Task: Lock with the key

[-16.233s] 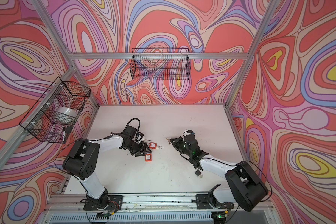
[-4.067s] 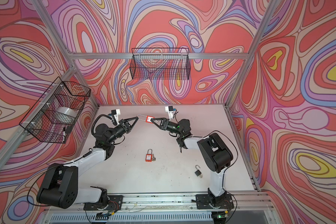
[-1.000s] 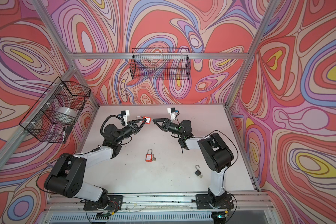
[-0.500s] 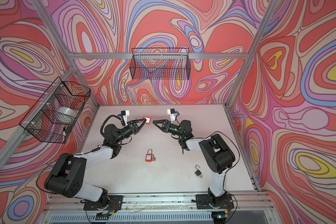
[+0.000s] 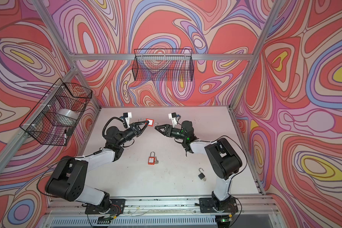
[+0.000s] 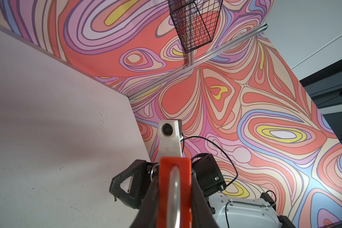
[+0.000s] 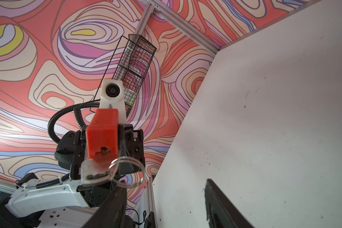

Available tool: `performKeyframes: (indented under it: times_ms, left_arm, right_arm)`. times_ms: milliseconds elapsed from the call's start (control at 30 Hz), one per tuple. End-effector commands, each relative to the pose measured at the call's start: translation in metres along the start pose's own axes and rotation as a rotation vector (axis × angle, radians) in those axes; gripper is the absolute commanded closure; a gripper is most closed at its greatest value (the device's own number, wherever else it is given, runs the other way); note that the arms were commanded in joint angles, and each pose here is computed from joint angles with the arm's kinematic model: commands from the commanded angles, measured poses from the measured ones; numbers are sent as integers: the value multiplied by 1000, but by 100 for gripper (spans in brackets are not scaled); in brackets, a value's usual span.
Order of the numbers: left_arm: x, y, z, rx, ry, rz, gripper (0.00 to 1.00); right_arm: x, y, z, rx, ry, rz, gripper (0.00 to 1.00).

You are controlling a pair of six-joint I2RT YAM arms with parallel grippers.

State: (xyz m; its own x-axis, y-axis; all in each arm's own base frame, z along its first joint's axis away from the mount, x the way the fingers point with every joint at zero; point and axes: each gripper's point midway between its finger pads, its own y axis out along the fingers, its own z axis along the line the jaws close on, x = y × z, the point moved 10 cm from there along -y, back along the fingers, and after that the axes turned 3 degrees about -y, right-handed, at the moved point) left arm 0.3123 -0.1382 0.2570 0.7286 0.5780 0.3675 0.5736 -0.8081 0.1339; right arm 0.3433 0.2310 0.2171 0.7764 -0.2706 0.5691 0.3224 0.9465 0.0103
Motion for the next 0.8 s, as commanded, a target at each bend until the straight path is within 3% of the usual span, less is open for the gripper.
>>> performKeyframes:
  times_ms: [0,467,767]
  left_arm:
    - [6,1,-22,-84,61,-15,100]
    - [5,1,-20,-78,59,-9,100]
    - [5,1,-22,-80,61,-13,100]
  right_arm:
    - [2,-6,16,48,-51,-27,35]
    - [23,-10,26,172,-14,-134,35]
    - [26,-1,14,61,-5,-67,35]
